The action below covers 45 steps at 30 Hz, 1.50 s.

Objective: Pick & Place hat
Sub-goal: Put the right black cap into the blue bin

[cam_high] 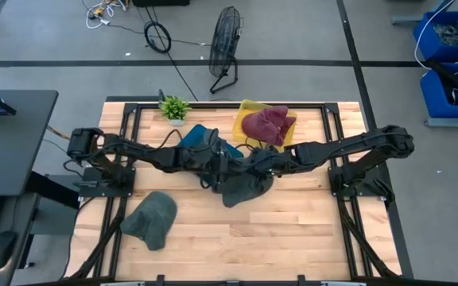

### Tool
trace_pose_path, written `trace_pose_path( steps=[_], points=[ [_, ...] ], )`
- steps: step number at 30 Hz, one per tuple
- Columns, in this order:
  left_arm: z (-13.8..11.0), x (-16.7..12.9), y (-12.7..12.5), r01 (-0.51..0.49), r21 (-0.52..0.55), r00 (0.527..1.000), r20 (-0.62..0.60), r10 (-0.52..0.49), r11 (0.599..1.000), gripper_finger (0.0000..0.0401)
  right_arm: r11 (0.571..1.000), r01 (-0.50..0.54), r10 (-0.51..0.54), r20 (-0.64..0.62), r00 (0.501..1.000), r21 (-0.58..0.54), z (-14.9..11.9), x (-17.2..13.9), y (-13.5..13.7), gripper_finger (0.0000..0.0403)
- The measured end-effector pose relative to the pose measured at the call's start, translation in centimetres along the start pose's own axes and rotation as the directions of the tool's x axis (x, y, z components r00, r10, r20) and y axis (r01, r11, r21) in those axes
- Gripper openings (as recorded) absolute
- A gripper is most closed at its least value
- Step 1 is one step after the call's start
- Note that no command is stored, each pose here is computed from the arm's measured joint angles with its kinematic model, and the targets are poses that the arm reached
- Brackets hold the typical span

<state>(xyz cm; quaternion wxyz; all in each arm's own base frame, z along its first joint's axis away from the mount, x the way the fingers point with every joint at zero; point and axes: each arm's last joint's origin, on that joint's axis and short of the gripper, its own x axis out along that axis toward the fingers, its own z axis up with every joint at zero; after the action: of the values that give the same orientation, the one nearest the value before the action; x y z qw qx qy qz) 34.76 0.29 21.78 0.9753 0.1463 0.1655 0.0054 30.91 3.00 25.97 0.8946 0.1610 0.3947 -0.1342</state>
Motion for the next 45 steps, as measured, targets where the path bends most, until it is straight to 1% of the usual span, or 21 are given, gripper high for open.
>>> trace_pose_path(
  steps=[3,6,9,13,15,17,22,23,26,30,32,34,37,39,42,45],
  points=[
    [-0.3,0.0,0.2,0.0,0.062,1.0,-0.022,0.002,0.998,0.0177,0.998,-0.039,0.04,0.038,0.998,-0.04,0.4,0.0,0.3,0.0004],
    [-0.2,0.0,0.2,0.001,0.116,1.0,-0.019,0.001,0.993,0.0177,0.995,-0.049,0.055,0.076,0.996,-0.083,0.8,0.0,0.5,0.0004],
    [-0.2,0.0,0.1,0.001,0.125,1.0,-0.015,0.001,0.992,0.0177,0.992,-0.051,0.062,0.088,0.994,-0.118,0.9,0.0,0.5,0.0004],
    [-0.3,0.0,0.3,0.001,0.123,1.0,-0.026,0.002,0.992,0.0174,0.992,-0.051,0.062,0.09,0.994,-0.115,0.9,0.0,0.5,0.0004],
    [-0.4,0.0,0.3,0.004,0.128,0.999,-0.034,0.0,0.992,0.0161,0.994,-0.053,0.061,0.09,0.994,-0.093,0.9,0.0,0.5,0.0004],
    [-0.4,0.0,0.3,0.005,0.129,0.999,-0.035,-0.001,0.992,0.0134,0.995,-0.053,0.061,0.087,0.994,-0.086,0.9,0.0,0.5,0.0005],
    [-0.7,0.0,0.2,0.019,0.137,0.998,-0.063,-0.01,0.99,0.0033,0.996,-0.044,0.05,0.076,0.996,-0.073,0.8,0.0,0.4,0.0021],
    [-0.7,0.0,0.2,0.02,0.131,0.998,-0.066,-0.012,0.991,0.0021,0.996,-0.042,0.048,0.071,0.996,-0.074,0.7,0.0,0.4,0.0026],
    [-0.6,-0.2,0.2,0.036,0.11,0.997,-0.065,-0.029,0.993,0.0021,0.996,-0.044,0.047,0.048,0.998,-0.076,0.5,0.0,0.4,0.0043],
    [-0.4,-0.8,0.1,0.07,0.136,0.995,-0.085,-0.058,0.988,0.0027,0.996,-0.049,0.053,0.049,0.997,-0.075,0.5,-0.4,0.3,0.0069],
    [0.0,-1.5,0.3,0.078,0.158,0.993,-0.1,-0.063,0.984,0.0024,0.996,-0.052,0.057,0.06,0.997,-0.077,0.6,-1.0,0.3,0.0081],
    [0.5,-2.8,0.7,0.088,0.172,0.99,-0.12,-0.068,0.981,0.002,0.995,-0.036,0.045,0.098,0.994,-0.098,0.7,-2.0,0.4,0.0091],
    [1.7,-5.4,1.6,0.091,0.253,0.99,-0.13,-0.059,0.963,0.0019,0.991,0.01,0.01,0.151,0.989,-0.134,0.8,-3.6,0.3,0.0101],
    [2.4,-7.6,2.5,0.09,0.314,0.989,-0.142,-0.046,0.945,0.0022,0.99,0.031,-0.008,0.169,0.986,-0.135,0.7,-4.4,0.3,0.0104],
    [2.4,-10.8,4.0,0.116,0.375,0.979,-0.199,-0.043,0.92,0.0026,0.991,0.036,-0.015,0.162,0.987,-0.13,0.5,-4.8,0.2,0.0103],
    [1.9,-13.1,5.5,0.155,0.395,0.967,-0.246,-0.058,0.906,0.0024,0.99,0.042,-0.022,0.147,0.989,-0.134,0.4,-4.7,0.1,0.0101]
  ],
)
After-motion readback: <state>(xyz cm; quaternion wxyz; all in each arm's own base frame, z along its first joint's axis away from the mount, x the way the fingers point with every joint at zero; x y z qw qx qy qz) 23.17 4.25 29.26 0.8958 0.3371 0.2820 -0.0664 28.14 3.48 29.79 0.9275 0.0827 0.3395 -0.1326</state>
